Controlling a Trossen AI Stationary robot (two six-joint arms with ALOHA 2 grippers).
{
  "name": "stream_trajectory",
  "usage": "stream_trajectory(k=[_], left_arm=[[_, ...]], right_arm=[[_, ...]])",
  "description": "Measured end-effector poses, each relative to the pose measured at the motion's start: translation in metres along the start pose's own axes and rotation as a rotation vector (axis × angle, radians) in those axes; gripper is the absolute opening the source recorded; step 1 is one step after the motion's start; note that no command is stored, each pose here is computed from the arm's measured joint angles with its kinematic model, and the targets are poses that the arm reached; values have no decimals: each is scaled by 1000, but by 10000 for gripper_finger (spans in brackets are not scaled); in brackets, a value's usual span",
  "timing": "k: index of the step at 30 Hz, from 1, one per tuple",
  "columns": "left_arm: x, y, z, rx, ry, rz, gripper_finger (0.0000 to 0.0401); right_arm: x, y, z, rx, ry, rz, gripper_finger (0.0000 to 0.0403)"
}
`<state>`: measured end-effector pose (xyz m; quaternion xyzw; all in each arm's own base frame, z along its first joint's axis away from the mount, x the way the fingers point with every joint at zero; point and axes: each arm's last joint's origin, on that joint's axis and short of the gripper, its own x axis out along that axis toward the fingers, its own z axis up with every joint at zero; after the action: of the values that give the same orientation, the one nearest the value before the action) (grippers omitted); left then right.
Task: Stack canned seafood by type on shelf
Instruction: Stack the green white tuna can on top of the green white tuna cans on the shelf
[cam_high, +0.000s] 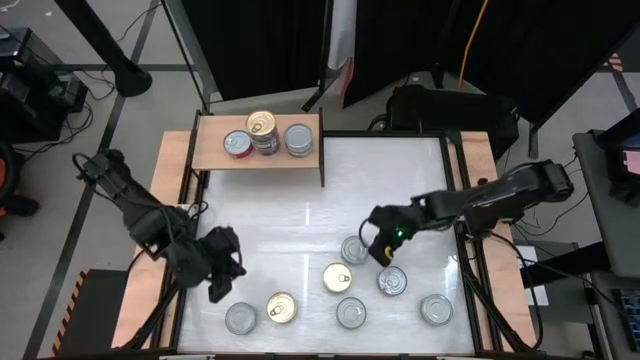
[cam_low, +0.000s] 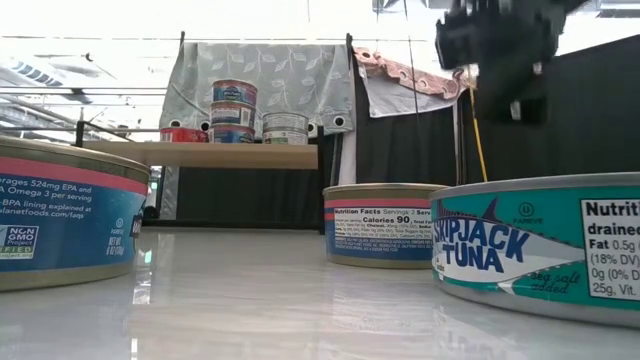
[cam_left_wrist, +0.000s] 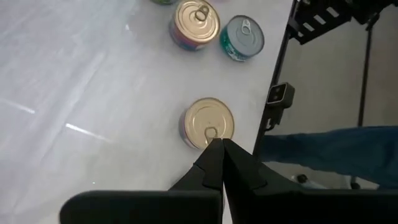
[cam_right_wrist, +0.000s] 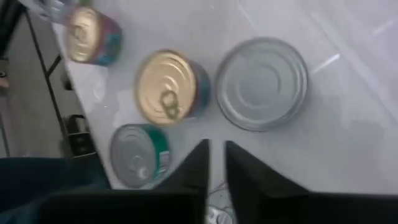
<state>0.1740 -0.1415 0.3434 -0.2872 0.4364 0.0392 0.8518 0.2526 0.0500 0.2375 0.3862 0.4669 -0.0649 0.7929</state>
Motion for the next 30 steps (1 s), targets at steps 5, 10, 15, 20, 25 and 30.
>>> stream_trajectory(k=[5,10,15,20,25,30], left_arm=[[12,-9,-11,24,15,30,4],[27,-14,-15,41,32,67,4],[35,-18,-16,43,34,72,4],[36,-20,-15,36,13,57,4],[36,-20,-14,36,-19,70,4],[37,-18,-10,33,-35,80,4]], right_arm=[[36,-16,-10,37,41,-55,10],[56,-23,-11,33,83,-110,1],[71,-23,-8,36,76,-98,1],[75,-25,-8,52,71,-119,0],[78,-27,-9,46,88,-139,0],[82,-28,-11,30,99,-155,0]])
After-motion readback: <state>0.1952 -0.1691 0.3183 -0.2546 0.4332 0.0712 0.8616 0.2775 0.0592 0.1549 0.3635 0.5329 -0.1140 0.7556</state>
